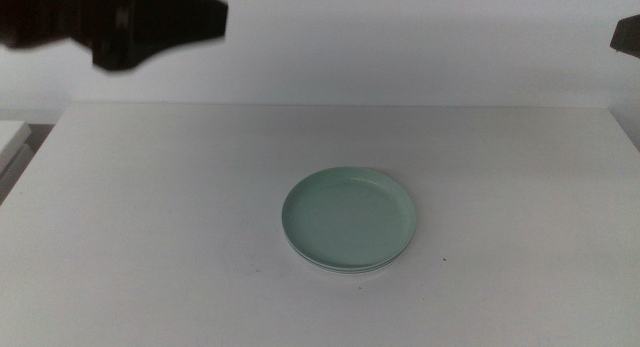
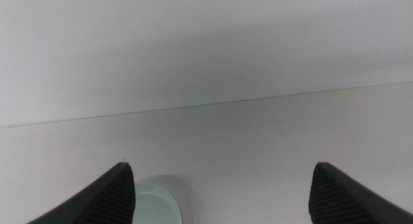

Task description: Stack the three bowls on top of each other.

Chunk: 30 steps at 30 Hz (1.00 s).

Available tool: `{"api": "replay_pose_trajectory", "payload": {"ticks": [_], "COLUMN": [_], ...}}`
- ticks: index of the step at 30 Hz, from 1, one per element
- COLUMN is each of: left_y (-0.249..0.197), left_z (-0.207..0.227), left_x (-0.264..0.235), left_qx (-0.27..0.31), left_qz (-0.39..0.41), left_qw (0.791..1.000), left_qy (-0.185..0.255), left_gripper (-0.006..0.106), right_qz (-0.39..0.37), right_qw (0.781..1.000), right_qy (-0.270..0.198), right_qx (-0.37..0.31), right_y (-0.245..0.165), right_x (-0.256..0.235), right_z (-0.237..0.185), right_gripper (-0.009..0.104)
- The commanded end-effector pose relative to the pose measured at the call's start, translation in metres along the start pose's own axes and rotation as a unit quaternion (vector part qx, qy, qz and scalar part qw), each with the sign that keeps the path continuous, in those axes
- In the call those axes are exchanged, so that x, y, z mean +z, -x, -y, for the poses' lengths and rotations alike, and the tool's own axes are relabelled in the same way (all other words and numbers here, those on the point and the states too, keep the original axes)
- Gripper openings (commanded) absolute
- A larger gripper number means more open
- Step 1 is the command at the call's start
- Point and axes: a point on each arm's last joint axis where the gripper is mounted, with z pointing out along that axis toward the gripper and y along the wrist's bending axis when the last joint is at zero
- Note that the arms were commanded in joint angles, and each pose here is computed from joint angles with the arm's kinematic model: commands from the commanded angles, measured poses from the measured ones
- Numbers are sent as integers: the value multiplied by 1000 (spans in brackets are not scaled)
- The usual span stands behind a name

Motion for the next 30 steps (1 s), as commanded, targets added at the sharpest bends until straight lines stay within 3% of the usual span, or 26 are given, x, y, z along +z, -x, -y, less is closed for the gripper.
{"api": "replay_pose_trajectory", "payload": {"ticks": [1, 4, 8, 12, 30], "left_y": [6, 13, 12, 15, 18], "left_z": [-2, -14, -31, -39, -30], "left_x": [-4, -11, -21, -28, -45], "left_qx": [4, 2, -83, -47, -23], "left_qz": [40, 80, 100, 114, 182], "left_qw": [999, 991, 970, 957, 947], "left_qy": [25, 103, 206, 264, 263], "left_gripper": [94, 94, 94, 94, 94], "right_qz": [8, 8, 8, 8, 8], "right_qw": [1000, 1000, 1000, 1000, 1000], "right_qy": [-1, -1, -1, -1, -1], "right_qx": [1, 1, 1, 1, 1], "right_y": [1, 1, 1, 1, 1], "right_x": [-2, -2, -2, -2, -2], "right_z": [1, 1, 1, 1, 1], "right_gripper": [93, 93, 93, 93, 93]}}
